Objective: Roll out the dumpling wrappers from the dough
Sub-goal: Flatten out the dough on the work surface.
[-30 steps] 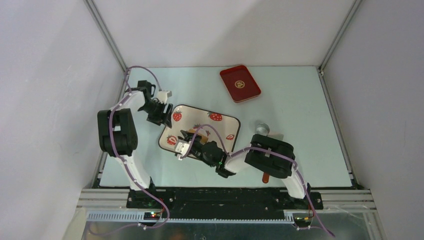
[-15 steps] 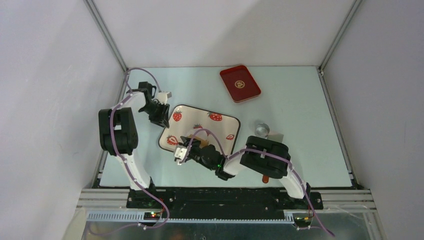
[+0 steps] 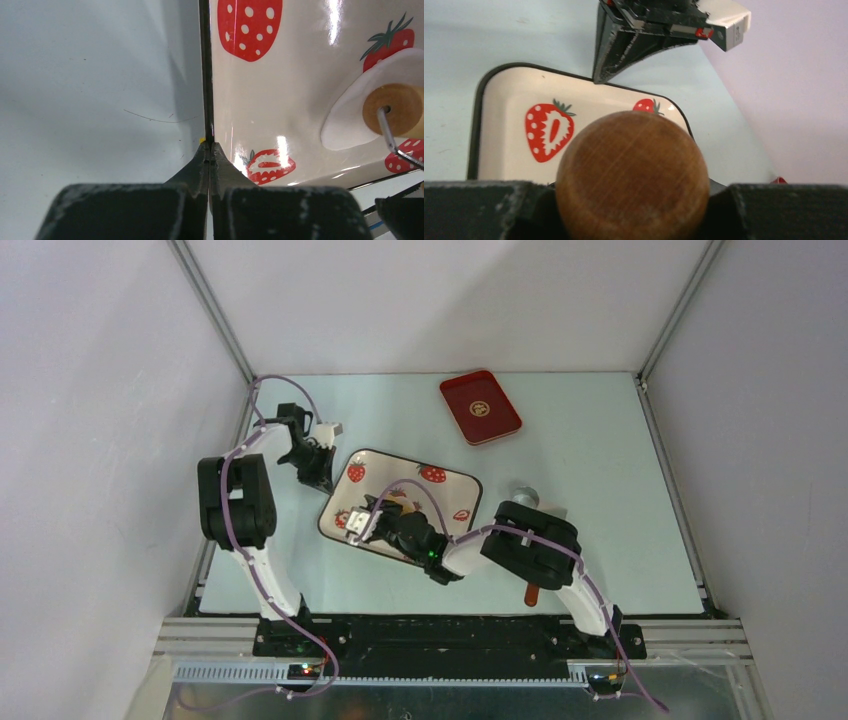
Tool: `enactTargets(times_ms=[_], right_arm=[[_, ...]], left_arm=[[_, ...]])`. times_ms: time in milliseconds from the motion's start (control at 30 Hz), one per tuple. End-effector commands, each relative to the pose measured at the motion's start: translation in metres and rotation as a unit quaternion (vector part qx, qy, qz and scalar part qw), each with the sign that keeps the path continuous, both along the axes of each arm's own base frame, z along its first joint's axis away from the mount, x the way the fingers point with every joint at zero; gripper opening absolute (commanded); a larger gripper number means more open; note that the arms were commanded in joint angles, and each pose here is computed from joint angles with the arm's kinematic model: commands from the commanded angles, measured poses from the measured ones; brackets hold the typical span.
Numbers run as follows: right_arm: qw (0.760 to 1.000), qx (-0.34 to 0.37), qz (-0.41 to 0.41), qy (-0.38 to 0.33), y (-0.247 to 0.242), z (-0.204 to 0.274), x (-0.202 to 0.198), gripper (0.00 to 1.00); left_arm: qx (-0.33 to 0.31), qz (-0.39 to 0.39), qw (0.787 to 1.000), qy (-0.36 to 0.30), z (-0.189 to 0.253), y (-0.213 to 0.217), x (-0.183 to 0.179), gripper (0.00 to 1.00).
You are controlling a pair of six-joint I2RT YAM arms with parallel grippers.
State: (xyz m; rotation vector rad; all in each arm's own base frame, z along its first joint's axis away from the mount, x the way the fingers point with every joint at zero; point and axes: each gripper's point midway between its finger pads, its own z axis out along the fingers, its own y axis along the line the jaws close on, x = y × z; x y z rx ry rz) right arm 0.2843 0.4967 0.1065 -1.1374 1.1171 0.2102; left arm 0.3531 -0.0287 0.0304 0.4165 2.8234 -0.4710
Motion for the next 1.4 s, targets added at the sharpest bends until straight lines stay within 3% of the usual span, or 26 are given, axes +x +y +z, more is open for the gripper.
enactTargets(times_ms=[0,667,1033,1367], right_arm=[[0.999,0.015,-0.038,-0.001,-0.004,0.006,0.017,0.0],[0.997,0.045,-0.06,0.003,0.015,0.02,-0.053,0.0],[0.981,0.079,-0.169,0.049,-0.023,0.014,-0.008,0.0],[0.973,0.07,-0.203,0.084,-0.043,-0.007,0.015,0.0]], left_arm=[[-0.013,-0.008,1.0,0.007,-0.001,-0.012,-0.004,0.0],[-0.013,-0.053,0.998,0.019,-0.004,-0.032,-0.036,0.0],[-0.007,-0.055,0.998,0.012,-0.004,-0.031,-0.035,0.0],[-0.007,-0.056,0.998,0.01,-0.003,-0.031,-0.036,0.0]])
